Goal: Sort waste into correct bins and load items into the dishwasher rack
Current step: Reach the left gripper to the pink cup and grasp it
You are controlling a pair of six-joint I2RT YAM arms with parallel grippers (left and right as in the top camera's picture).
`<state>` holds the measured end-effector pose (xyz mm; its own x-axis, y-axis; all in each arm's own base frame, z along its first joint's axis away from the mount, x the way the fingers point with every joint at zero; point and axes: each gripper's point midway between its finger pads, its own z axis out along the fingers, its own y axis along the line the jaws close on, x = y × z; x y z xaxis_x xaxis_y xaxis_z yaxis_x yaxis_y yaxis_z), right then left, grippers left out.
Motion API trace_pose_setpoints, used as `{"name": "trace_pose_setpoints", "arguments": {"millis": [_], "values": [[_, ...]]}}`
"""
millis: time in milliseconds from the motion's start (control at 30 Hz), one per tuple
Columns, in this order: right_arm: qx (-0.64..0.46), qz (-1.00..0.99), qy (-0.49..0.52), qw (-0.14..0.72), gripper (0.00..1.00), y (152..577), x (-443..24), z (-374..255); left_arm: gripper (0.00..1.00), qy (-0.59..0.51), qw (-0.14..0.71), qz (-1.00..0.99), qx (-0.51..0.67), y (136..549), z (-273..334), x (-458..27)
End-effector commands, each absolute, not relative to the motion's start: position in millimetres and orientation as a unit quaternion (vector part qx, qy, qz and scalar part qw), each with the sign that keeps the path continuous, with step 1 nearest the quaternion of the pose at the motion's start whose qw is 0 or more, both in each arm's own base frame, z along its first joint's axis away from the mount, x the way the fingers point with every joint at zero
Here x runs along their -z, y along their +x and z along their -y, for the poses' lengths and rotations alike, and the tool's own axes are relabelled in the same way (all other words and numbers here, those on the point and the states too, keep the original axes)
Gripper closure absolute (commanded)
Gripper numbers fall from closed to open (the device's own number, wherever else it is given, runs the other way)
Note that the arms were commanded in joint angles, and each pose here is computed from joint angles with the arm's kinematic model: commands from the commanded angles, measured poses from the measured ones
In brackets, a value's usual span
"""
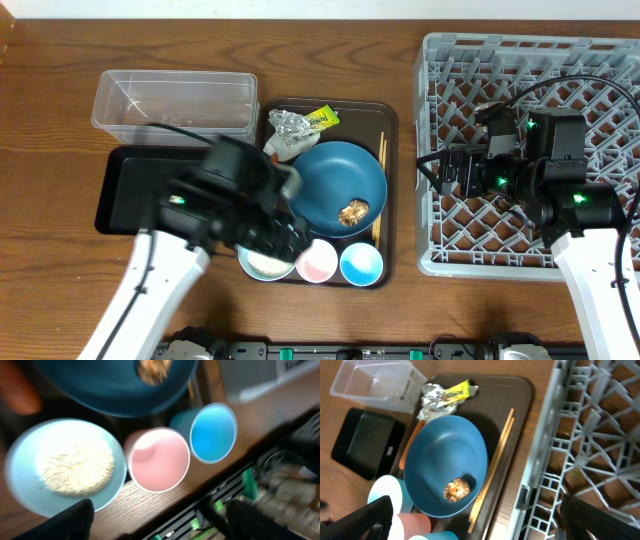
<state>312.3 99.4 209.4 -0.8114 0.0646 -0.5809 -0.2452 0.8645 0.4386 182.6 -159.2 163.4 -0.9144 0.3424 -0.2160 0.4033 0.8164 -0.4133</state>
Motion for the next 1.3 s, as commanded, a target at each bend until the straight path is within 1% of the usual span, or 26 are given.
{"name": "trace_pose_setpoints", "arguments": {"millis": [0, 67, 133, 200, 300, 367, 400, 533, 733, 767, 867, 900, 933, 1033, 1267], "values": [[-0.237, -0.921, -0.002, 0.31, 0.01, 318.9, -213.9, -84.5, 0.2, 0.188, 0.031, -0.966, 0.172, 166.0, 151.6, -125.8], [-0.237, -0.922, 0.001, 0.305, 0.01, 317.2, -212.4, -83.9, 0.22, 0.172, 0.022, -0.973, 0.152, 160.4, 149.8, -106.5], [-0.237, -0.924, 0.002, 0.301, 0.01, 316.0, -211.2, -83.6, 0.29, 0.17, 0.027, -0.973, 0.156, 159.6, 155.7, -94.5], [-0.237, -0.924, 0.002, 0.302, 0.01, 316.0, -211.3, -83.6, 0.38, 0.179, 0.043, -0.97, 0.161, 163.5, 161.9, -88.1], [-0.237, -0.924, 0.002, 0.302, 0.01, 316.0, -211.3, -83.6, 0.43, 0.178, 0.067, -0.971, 0.148, 171.9, 164.2, -85.4], [-0.237, -0.924, 0.003, 0.301, 0.01, 316.0, -211.2, -83.6, 0.53, 0.185, 0.078, -0.969, 0.145, 174.5, 167.9, -85.6], [-0.237, -0.924, 0.003, 0.301, 0.01, 316.0, -211.3, -83.6, 0.57, 0.189, 0.08, -0.968, 0.143, 175.3, 169.3, -84.9], [-0.237, -0.923, 0.004, 0.303, 0.01, 316.6, -211.8, -83.6, 0.58, 0.178, 0.08, -0.975, 0.107, 179.8, 163.1, -75.6], [-0.238, -0.923, 0.006, 0.302, 0.01, 316.5, -211.7, -83.6, 0.58, 0.173, 0.054, -0.979, 0.09, 184.0, 164.6, -54.5], [-0.238, -0.923, 0.006, 0.302, 0.01, 316.5, -211.7, -83.6, 0.6, 0.17, 0.05, -0.98, 0.088, 184.3, 164.8, -51.5], [-0.238, -0.923, 0.005, 0.302, 0.01, 316.7, -211.8, -83.5, 0.8, 0.164, 0.04, -0.982, 0.085, 184.5, 165.7, -45.4], [-0.238, -0.923, 0.005, 0.302, 0.01, 316.6, -211.8, -83.6, 0.91, 0.164, 0.04, -0.982, 0.085, 184.5, 165.7, -45.1], [-0.238, -0.923, 0.005, 0.302, 0.01, 316.7, -211.8, -83.5, 0.94, 0.164, 0.041, -0.982, 0.086, 184.6, 166.2, -45.8], [-0.238, -0.923, 0.005, 0.302, 0.01, 316.6, -211.8, -83.6, 0.94, 0.164, 0.048, -0.98, 0.1, 185.0, 170.3, -53.6], [-0.238, -0.923, 0.005, 0.303, 0.01, 316.8, -212.0, -83.6, 0.94, 0.167, 0.086, -0.973, 0.137, 186.8, 177.8, -90.1]]}}
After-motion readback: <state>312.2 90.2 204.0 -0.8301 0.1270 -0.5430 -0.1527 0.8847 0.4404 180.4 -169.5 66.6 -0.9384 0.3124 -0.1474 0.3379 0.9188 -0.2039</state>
